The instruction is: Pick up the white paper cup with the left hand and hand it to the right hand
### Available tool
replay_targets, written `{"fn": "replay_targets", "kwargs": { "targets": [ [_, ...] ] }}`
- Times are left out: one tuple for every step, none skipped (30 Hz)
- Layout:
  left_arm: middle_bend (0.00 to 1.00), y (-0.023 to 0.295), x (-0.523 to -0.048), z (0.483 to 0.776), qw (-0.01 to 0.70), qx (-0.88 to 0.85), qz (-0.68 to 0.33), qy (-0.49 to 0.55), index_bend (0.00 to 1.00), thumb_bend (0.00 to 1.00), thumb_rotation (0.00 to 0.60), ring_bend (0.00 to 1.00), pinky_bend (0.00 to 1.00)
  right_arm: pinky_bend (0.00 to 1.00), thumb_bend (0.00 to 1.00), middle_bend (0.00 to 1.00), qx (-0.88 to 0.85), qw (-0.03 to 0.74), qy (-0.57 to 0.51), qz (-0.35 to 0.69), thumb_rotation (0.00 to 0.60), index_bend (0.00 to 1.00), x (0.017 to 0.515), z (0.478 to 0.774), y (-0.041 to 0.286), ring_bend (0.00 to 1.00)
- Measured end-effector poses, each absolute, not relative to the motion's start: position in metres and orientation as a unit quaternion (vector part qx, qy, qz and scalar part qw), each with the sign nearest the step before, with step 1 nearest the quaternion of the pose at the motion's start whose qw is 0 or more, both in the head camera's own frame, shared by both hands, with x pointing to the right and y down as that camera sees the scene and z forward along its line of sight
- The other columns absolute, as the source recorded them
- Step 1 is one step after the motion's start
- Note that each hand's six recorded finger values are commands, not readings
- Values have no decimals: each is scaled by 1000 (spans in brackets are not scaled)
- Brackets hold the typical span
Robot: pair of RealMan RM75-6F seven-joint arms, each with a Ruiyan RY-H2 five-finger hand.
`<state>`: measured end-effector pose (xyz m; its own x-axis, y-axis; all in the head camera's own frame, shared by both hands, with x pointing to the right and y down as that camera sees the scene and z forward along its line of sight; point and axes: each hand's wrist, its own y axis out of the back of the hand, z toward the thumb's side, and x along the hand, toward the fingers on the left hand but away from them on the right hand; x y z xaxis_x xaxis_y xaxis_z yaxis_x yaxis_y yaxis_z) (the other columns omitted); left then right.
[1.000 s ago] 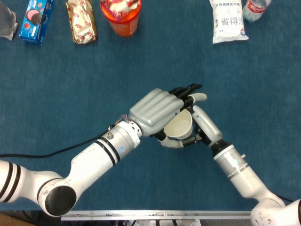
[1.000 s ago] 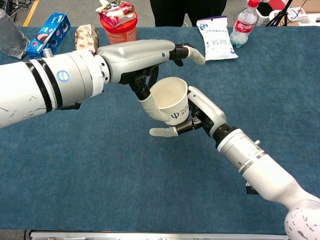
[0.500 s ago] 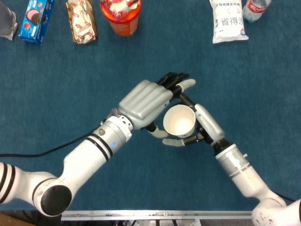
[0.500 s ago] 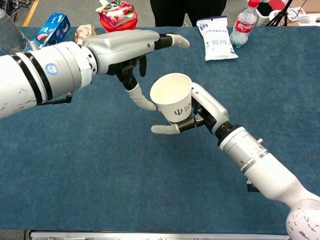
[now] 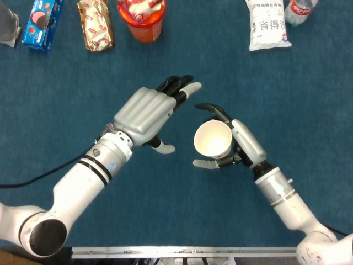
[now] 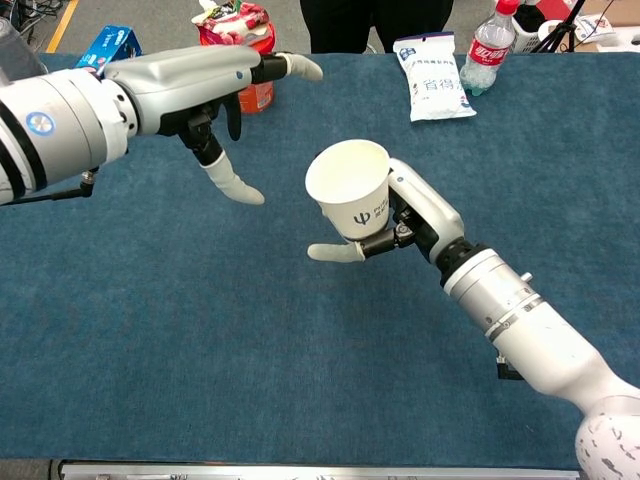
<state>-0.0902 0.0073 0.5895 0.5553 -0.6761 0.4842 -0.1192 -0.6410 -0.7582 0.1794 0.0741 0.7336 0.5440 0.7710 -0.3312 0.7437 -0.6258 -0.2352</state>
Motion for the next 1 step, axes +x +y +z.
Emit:
{"fn": "replay_targets", "kwargs": {
  "targets": [
    [0,7,-91,590,345,-811,-403,245,13,23,600,24,407,234,0,163,-878,34,-431,205,600,672,180,733,74,83]
  ]
}}
